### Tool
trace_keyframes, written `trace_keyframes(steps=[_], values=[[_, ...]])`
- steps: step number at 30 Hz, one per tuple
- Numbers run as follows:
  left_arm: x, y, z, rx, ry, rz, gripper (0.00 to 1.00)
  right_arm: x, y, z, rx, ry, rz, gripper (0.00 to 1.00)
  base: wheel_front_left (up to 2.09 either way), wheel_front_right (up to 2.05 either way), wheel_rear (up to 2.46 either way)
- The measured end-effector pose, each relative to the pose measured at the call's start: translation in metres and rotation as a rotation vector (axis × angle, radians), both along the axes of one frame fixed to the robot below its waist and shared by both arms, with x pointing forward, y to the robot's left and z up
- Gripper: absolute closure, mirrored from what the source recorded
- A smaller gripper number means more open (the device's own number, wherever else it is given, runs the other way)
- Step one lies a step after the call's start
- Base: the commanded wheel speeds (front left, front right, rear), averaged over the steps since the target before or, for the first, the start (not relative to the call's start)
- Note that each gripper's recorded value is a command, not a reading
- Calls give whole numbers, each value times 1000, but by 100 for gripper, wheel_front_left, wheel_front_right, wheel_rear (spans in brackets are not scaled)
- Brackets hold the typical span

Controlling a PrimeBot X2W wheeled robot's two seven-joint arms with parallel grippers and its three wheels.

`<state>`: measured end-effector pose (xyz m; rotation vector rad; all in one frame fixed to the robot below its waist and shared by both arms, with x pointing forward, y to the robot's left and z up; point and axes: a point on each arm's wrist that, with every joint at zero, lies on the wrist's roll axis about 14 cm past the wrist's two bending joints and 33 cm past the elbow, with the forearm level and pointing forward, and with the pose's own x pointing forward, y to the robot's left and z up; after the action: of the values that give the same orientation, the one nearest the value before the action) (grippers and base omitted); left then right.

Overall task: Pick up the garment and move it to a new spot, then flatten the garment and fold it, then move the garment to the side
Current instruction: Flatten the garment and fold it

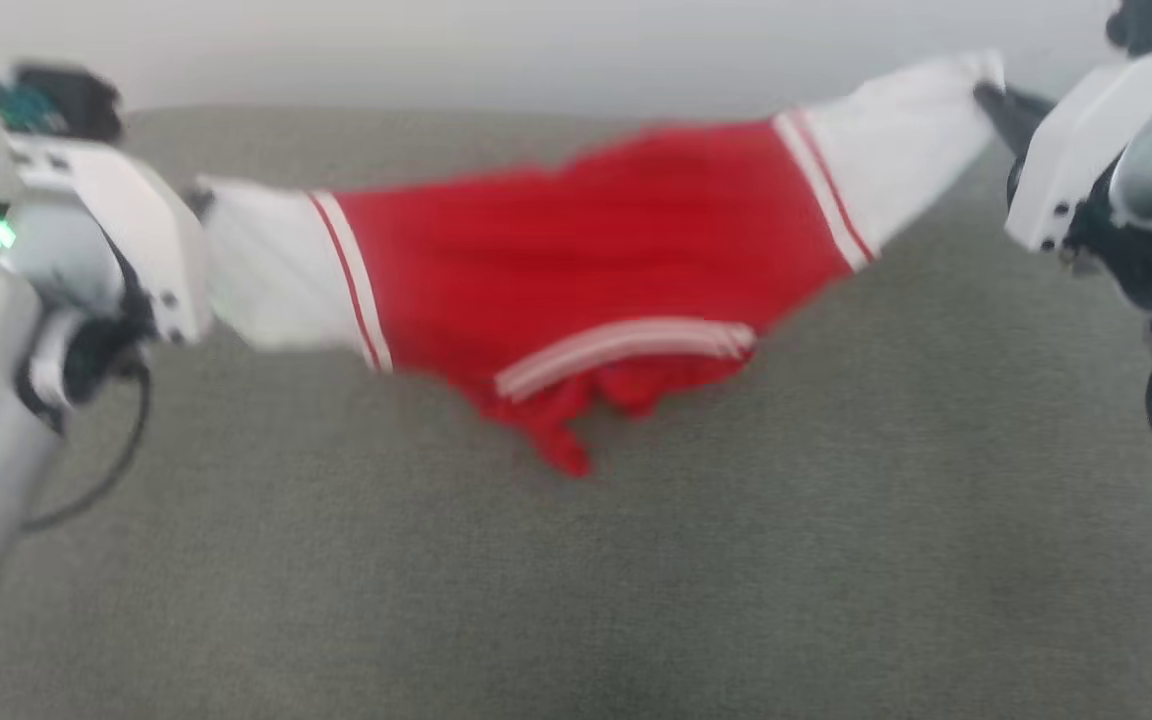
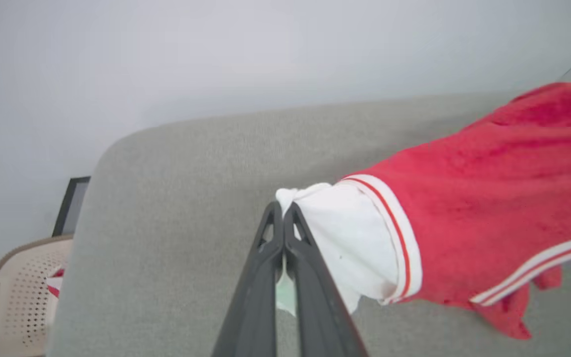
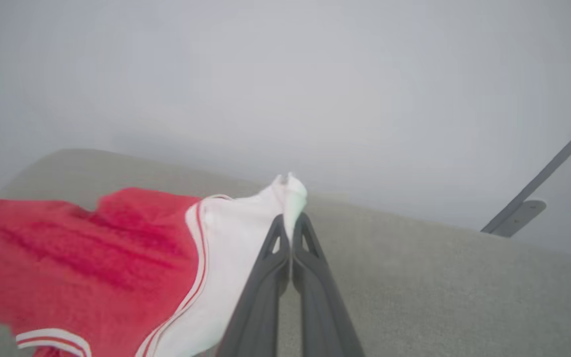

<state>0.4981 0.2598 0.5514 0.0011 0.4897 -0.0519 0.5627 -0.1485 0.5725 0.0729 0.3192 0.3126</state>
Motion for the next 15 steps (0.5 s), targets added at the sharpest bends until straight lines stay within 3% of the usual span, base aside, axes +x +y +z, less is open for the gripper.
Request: trace_keyframes(steps=[8,15], values=[[22,-20,136,70,-299,-67,100,-14,-11,117,55,-275,-11,100,0,0,0],[25,-29,201,110,-426,-73,100,-32,-16,169,61,-395,-28,100,0,0,0]])
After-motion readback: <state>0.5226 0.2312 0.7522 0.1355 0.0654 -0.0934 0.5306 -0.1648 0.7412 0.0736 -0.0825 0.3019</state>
